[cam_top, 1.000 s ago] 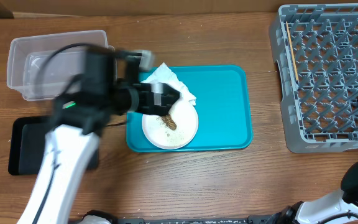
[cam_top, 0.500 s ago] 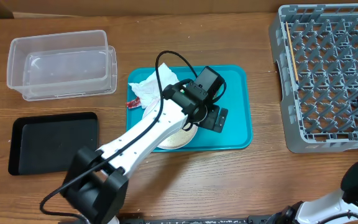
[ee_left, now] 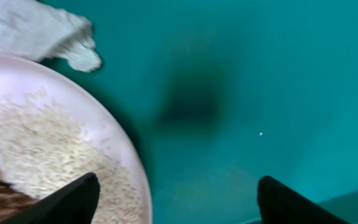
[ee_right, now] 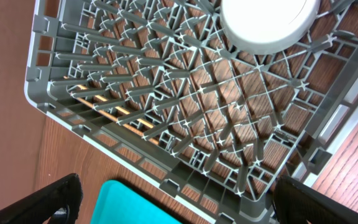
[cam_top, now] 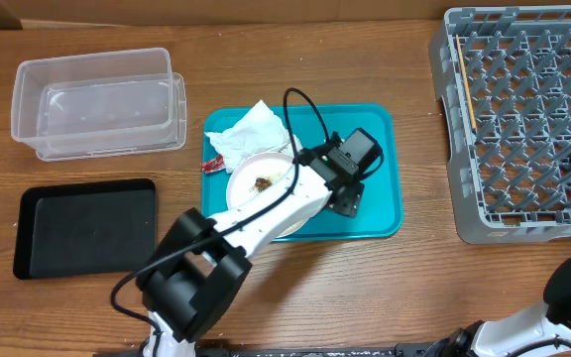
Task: Sort waste into correct bins and load items into the dishwasher
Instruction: 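Grasp the white plate rim with the left gripper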
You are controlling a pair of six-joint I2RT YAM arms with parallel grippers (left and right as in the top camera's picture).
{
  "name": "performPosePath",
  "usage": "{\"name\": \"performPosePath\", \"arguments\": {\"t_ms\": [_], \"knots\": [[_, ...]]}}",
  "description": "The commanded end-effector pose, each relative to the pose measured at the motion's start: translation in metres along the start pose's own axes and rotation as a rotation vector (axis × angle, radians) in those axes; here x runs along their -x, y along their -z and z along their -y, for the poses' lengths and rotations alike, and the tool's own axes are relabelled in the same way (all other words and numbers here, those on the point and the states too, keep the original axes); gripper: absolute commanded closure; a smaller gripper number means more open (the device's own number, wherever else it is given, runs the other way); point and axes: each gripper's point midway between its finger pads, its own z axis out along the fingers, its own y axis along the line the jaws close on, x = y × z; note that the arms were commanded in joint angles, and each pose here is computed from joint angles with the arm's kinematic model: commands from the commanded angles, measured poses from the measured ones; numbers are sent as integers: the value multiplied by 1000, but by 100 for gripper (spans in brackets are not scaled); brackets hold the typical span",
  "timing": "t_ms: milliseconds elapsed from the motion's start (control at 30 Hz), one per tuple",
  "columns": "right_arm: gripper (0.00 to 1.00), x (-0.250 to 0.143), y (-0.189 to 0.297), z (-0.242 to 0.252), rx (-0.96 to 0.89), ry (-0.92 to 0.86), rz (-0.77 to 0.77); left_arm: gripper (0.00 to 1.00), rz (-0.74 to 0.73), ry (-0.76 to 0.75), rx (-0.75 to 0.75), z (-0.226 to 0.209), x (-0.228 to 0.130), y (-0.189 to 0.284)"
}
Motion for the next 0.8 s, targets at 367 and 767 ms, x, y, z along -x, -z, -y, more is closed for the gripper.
{"name": "performPosePath", "arguments": {"t_ms": [367,767], "knots": [[0,1,3,-1,10,-4,9,44,-17,25,110,-5,-8,-26],[0,1,3,-1,10,-4,9,60,-34,15,157,-9,-14,-41]]}}
